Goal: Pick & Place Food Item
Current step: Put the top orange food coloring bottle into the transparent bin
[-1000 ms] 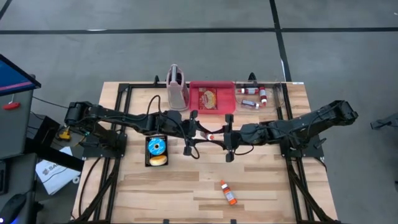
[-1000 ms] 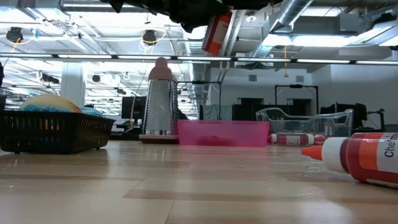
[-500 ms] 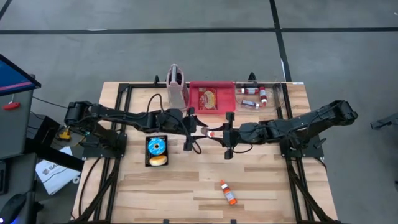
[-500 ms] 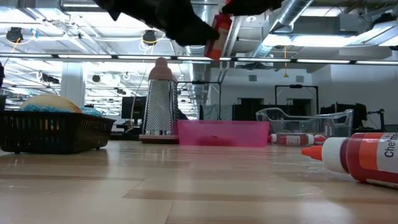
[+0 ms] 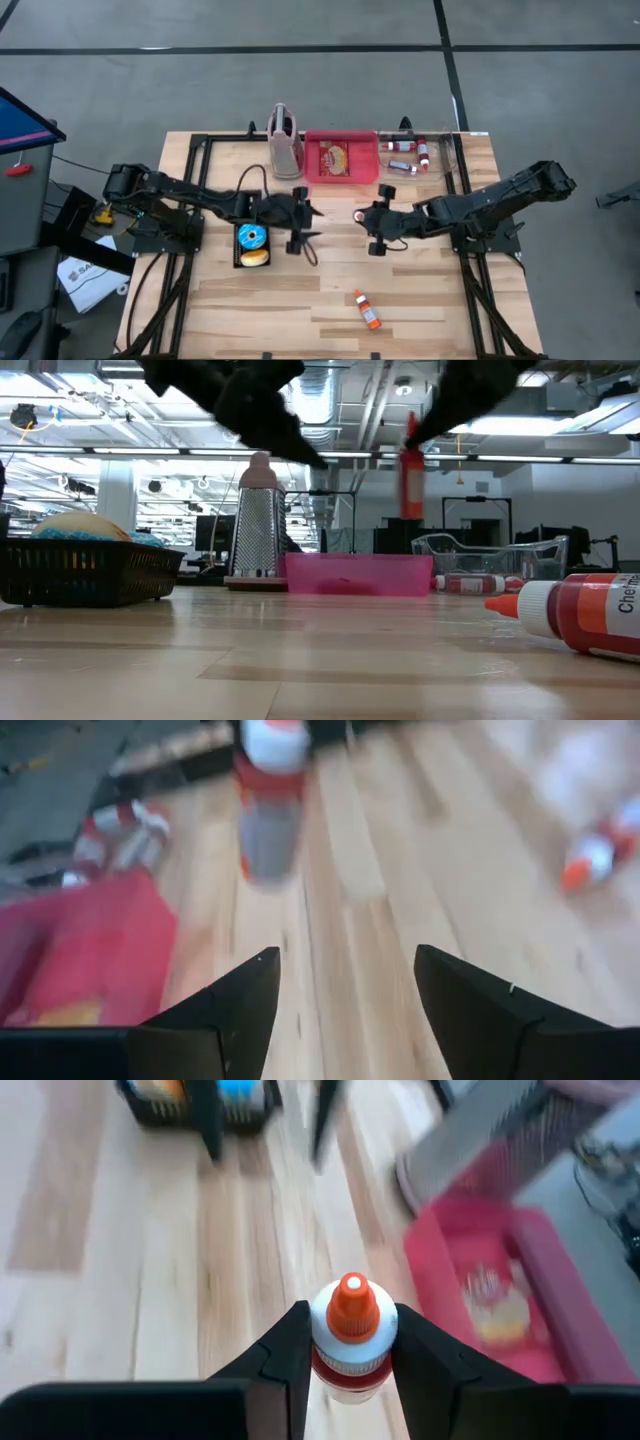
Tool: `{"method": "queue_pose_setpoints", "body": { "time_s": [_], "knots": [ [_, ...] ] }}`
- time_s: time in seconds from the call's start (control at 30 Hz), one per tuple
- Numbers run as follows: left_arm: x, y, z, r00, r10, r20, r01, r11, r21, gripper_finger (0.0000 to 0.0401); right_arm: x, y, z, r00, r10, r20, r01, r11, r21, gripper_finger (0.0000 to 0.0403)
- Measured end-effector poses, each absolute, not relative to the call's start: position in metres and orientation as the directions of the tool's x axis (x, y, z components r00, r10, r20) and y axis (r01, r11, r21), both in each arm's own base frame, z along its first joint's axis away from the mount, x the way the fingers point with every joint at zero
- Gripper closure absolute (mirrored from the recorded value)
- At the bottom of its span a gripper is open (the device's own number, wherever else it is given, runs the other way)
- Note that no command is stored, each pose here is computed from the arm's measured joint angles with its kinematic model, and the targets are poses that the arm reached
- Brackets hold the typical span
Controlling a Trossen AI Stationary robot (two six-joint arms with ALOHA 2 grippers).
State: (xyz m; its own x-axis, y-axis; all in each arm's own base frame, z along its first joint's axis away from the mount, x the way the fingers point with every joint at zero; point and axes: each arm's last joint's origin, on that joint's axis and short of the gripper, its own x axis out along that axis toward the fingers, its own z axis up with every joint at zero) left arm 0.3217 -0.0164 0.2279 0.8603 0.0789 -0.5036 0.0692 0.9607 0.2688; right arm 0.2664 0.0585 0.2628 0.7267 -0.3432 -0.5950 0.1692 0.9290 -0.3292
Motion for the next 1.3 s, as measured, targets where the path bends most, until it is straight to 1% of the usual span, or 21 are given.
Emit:
{"method": "queue_pose_setpoints", "body": {
  "time_s": [0.1,0.23,0.3,0.4,0.57,0.67,0.77,0.9,0.93,1.0,1.1,1.23,1.3],
  "knots": [
    [0.314,-0.027,0.219,0.796,0.136,-0.59,0.083,0.941,0.329,0.0174,0.259,0.059,0.257,0.665,-0.391,-0.636,0.211,0.916,-0.342,0.0301],
    [0.305,-0.029,0.215,0.739,0.153,-0.656,0.069,0.951,0.301,0.0174,0.252,0.058,0.254,0.617,-0.456,-0.641,0.277,0.889,-0.365,0.0301],
    [0.299,-0.028,0.212,0.735,0.155,-0.66,0.054,0.957,0.285,0.0174,0.248,0.055,0.256,0.602,-0.488,-0.633,0.313,0.873,-0.375,0.0301],
    [0.287,-0.027,0.206,0.766,0.15,-0.625,0.026,0.964,0.263,0.0174,0.24,0.047,0.263,0.58,-0.531,-0.618,0.369,0.847,-0.381,0.0301],
    [0.26,-0.025,0.201,0.866,0.131,-0.483,-0.032,0.978,0.208,0.0174,0.22,0.023,0.279,0.524,-0.614,-0.59,0.503,0.783,-0.366,0.0301],
    [0.242,-0.028,0.201,0.932,0.102,-0.349,-0.047,0.985,0.164,0.0174,0.205,0.002,0.288,0.482,-0.677,-0.555,0.603,0.717,-0.35,0.0301],
    [0.224,-0.037,0.204,0.98,0.044,-0.195,-0.023,0.993,0.112,0.0174,0.188,-0.023,0.294,0.422,-0.739,-0.525,0.711,0.629,-0.314,0.0301],
    [0.208,-0.053,0.209,0.998,-0.041,-0.054,0.046,0.995,0.086,0.0174,0.163,-0.058,0.297,0.272,-0.817,-0.508,0.82,0.473,-0.323,0.0301],
    [0.205,-0.056,0.21,0.998,-0.062,-0.034,0.065,0.994,0.085,0.0174,0.158,-0.067,0.298,0.25,-0.826,-0.505,0.841,0.444,-0.31,0.0301],
    [0.202,-0.062,0.211,0.996,-0.089,-0.021,0.091,0.991,0.094,0.0174,0.149,-0.082,0.295,0.217,-0.818,-0.533,0.854,0.423,-0.302,0.0301],
    [0.2,-0.067,0.212,0.994,-0.113,-0.009,0.113,0.987,0.114,0.0174,0.141,-0.105,0.292,0.209,-0.801,-0.561,0.881,0.404,-0.247,0.0301],
    [0.2,-0.066,0.213,0.994,-0.108,-0.007,0.108,0.985,0.133,0.0174,0.133,-0.134,0.284,0.181,-0.767,-0.616,0.901,0.38,-0.209,0.0301],
    [0.201,-0.065,0.212,0.997,-0.08,-0.015,0.081,0.986,0.143,0.0174,0.132,-0.146,0.279,0.16,-0.753,-0.639,0.905,0.37,-0.209,0.0301]
  ]
}}
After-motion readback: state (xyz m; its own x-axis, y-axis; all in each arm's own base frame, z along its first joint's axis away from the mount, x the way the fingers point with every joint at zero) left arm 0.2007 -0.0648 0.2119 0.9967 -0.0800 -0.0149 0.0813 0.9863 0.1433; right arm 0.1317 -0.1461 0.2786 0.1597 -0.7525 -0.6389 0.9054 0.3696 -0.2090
